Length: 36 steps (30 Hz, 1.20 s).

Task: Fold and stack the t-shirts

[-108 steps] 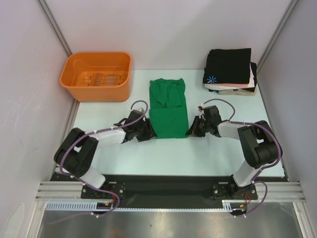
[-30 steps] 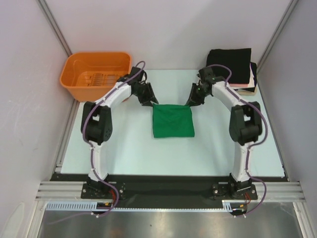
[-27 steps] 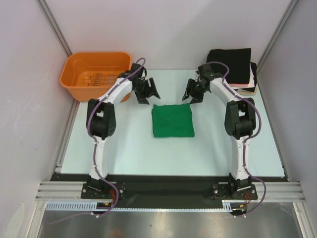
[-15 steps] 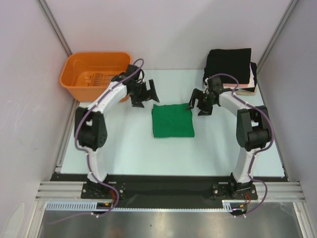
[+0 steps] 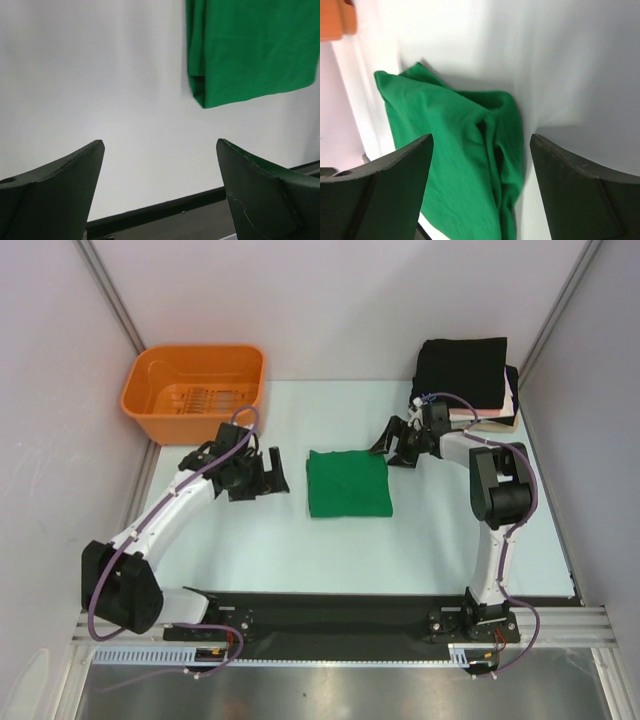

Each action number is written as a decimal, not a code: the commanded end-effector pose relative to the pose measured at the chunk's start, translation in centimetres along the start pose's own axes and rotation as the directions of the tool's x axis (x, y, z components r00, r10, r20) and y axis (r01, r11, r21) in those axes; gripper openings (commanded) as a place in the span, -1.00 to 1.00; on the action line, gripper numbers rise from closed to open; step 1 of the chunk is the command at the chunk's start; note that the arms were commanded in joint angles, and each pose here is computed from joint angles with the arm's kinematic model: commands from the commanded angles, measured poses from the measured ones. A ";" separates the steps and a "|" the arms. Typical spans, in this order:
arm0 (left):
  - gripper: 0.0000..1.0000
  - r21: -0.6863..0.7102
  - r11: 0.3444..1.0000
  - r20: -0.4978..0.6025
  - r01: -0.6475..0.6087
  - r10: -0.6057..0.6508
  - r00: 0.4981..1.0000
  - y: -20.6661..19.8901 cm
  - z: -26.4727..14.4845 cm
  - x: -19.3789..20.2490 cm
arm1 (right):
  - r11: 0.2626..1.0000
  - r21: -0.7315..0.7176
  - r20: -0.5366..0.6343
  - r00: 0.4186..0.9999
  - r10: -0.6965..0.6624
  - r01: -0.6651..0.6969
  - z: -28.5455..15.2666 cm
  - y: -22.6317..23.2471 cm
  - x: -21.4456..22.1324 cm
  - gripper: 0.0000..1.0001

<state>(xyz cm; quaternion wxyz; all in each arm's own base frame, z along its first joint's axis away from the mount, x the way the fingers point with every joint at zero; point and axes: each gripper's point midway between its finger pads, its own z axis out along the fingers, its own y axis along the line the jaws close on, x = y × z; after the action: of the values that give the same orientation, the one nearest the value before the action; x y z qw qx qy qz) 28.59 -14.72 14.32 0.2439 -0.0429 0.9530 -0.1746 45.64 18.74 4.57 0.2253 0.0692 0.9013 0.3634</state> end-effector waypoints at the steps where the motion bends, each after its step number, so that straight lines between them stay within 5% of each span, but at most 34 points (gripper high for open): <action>1: 1.00 -0.063 0.997 0.018 -0.046 0.047 0.999 2.1 -0.4 0.9 | 1.000 -0.012 -0.048 0.999 0.023 -0.023 2.4 -1.2 2.1 0.64; 11: 1.00 -0.109 0.993 0.092 -0.046 0.056 0.994 4.6 -3.1 1.7 | 0.980 -0.197 -0.077 0.997 0.011 -0.026 2.0 0.9 4.9 0.15; 18: 1.00 -0.132 0.990 0.157 -0.039 0.060 0.986 6.1 -3.9 1.6 | 0.951 -0.308 -0.062 0.998 0.003 -0.022 1.3 2.6 4.2 -1.00; 29: 1.00 -0.174 0.984 0.311 -0.041 0.095 0.946 6.8 -6.9 0.1 | 0.975 -0.056 0.072 0.975 -0.211 0.215 -5.5 6.7 -5.0 -1.00; 36: 1.00 -0.169 0.985 0.352 -0.031 0.090 0.932 6.8 -7.7 -0.1 | 0.921 0.134 0.177 0.906 -0.385 0.366 -10.1 8.1 -11.1 -1.00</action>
<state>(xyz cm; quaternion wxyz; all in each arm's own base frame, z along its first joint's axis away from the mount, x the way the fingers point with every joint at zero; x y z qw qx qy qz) 24.55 -6.44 17.19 0.3838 -0.0626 0.9176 -0.0826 50.42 17.68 17.44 0.3436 -0.0400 0.8814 0.3216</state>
